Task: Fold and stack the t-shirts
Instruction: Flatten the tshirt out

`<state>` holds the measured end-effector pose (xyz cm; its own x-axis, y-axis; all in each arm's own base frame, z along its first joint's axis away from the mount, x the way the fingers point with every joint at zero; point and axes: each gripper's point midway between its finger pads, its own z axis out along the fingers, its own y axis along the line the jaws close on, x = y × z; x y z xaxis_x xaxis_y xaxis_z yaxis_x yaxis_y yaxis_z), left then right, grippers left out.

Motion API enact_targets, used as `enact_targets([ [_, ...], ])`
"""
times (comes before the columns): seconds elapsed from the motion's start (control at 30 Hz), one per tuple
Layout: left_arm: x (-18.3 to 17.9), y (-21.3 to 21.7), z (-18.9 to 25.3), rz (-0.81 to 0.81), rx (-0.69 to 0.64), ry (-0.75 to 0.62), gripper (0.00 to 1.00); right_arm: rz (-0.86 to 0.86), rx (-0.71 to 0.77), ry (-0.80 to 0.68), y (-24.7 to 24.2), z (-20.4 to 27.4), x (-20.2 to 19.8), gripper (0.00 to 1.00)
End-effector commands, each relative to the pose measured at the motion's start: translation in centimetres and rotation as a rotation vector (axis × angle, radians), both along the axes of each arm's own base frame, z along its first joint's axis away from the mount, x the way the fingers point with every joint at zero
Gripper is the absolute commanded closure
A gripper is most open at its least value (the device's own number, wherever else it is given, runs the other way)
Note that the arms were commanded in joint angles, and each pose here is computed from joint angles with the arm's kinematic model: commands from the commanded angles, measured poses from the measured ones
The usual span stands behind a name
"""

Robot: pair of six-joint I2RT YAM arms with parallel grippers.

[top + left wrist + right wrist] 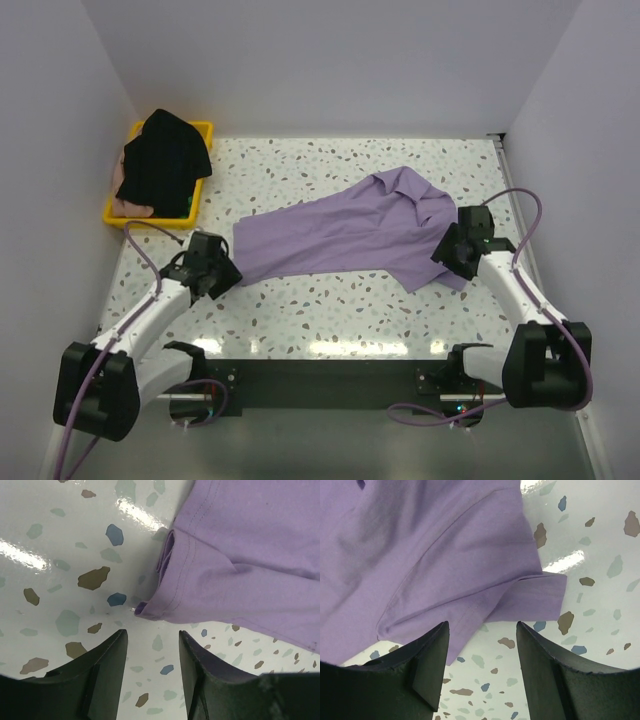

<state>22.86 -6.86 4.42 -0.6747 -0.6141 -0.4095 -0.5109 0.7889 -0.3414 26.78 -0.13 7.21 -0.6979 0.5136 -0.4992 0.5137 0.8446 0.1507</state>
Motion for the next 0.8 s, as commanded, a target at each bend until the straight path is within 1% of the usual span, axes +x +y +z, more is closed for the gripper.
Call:
enact_targets([
  [0.0, 1.5, -0.4, 0.2, 0.005, -0.007, -0.036, 0.49, 0.013, 0.013, -0.052, 0.2, 1.1, 1.5, 0.40],
  [0.23, 2.4, 0.0, -1.4, 0.006, 0.043, -0.006, 0.47, 0.016, 0.012, -0.057, 0.2, 1.2, 1.6, 0.40],
  [0.47, 3.8, -0.1, -1.8, 0.012, 0.050, -0.021, 0.49, 0.020, 0.015, -0.065, 0.3, 1.4, 1.6, 0.40],
  [0.5, 3.9, -0.1, -1.7, 0.010, 0.052, -0.025, 0.53, 0.019, 0.017, -0.068, 0.3, 1.5, 1.7, 0.40],
  [0.63, 4.0, 0.0, -2.1, 0.008, 0.062, -0.022, 0.60, 0.018, 0.018, -0.071, 0.3, 1.6, 1.7, 0.40],
  [0.73, 4.3, 0.1, -2.1, 0.007, 0.072, -0.030, 0.68, 0.018, 0.021, -0.067, 0.4, 1.5, 1.7, 0.40],
  [0.77, 4.4, 0.2, -2.2, 0.006, 0.077, -0.029, 0.72, 0.017, 0.022, -0.069, 0.4, 1.5, 1.7, 0.40],
])
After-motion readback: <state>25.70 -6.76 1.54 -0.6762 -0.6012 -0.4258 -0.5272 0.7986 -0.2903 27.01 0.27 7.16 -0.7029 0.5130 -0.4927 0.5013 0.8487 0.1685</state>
